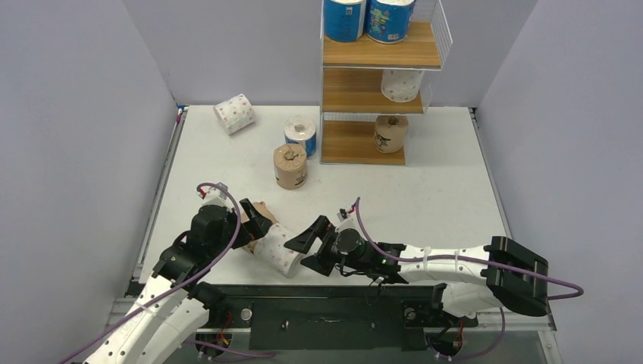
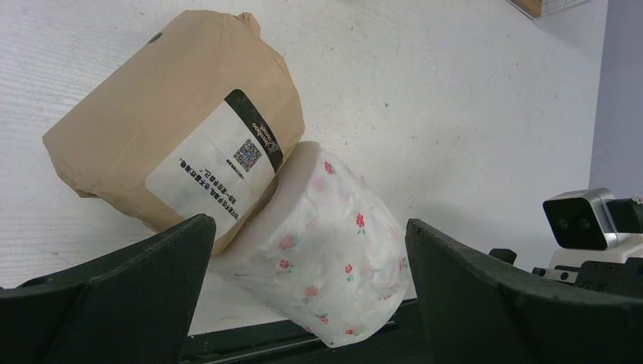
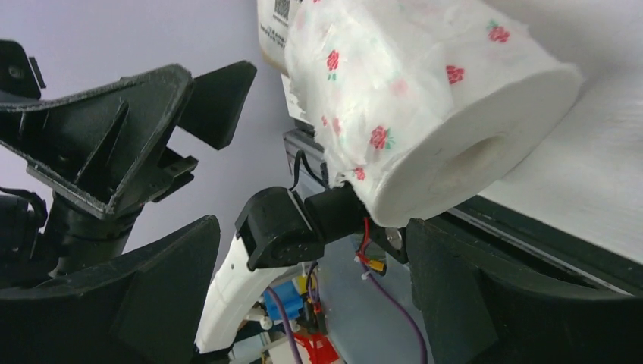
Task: Place and organize the paper towels onto the shelf
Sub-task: Adjust the paper towel at the center of the board.
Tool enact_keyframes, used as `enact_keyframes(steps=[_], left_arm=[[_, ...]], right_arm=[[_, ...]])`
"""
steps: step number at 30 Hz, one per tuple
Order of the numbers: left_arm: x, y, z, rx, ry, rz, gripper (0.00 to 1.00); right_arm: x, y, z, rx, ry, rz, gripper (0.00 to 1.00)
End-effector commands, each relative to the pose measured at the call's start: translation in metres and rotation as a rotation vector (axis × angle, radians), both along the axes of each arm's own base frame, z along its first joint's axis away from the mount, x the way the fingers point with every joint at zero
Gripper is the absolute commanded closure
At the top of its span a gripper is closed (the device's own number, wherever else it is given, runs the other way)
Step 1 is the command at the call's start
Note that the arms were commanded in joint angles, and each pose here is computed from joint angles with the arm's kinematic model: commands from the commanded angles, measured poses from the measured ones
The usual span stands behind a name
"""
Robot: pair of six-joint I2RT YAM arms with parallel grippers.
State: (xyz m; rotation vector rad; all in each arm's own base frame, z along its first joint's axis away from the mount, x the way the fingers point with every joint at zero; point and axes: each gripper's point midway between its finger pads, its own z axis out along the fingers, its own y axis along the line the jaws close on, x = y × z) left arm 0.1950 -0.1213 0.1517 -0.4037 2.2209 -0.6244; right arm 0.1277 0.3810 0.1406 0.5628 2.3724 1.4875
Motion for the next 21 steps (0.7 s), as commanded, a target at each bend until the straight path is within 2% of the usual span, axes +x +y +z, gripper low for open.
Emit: enact_keyframes(steps=[1,21], left_arm=[[0.004,-0.002,0.011,-0.029,-0.041,0.010,0.03],[0.002,0.005,0.018,-0.033,-0.063,0.038,0.04]], right_arm=[[0.002,0.014,0.013,0.031,0.003,-0.018,0.12],[0.012,0.025,-0.011,0.025,0.060,-0.086,0.13]])
